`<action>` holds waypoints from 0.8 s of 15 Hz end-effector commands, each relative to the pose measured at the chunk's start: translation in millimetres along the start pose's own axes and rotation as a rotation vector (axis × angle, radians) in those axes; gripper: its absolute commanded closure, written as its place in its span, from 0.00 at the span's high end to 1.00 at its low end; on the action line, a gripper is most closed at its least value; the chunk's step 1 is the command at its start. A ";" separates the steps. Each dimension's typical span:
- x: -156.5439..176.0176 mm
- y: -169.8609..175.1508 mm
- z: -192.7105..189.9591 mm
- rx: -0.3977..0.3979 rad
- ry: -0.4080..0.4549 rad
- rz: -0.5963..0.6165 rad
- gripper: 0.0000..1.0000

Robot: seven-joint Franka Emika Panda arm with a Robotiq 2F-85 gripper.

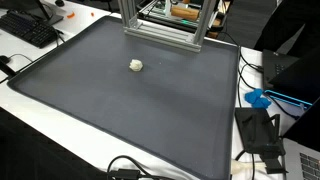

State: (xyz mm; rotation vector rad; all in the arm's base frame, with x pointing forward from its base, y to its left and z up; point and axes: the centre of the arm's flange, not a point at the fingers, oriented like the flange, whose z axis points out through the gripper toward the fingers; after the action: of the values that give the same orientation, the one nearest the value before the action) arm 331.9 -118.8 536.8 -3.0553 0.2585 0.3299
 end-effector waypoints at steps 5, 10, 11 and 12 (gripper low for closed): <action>2.0 -9.3 0.2 -0.002 -0.006 0.017 1.00; -2.8 -103.0 12.2 0.015 0.028 -0.008 1.00; -3.8 -120.3 13.3 0.012 0.041 -0.013 1.00; -6.4 -138.8 14.9 0.012 0.054 -0.014 1.00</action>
State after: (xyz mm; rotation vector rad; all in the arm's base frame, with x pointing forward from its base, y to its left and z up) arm 349.6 -28.7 534.5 -3.0580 0.2284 0.3114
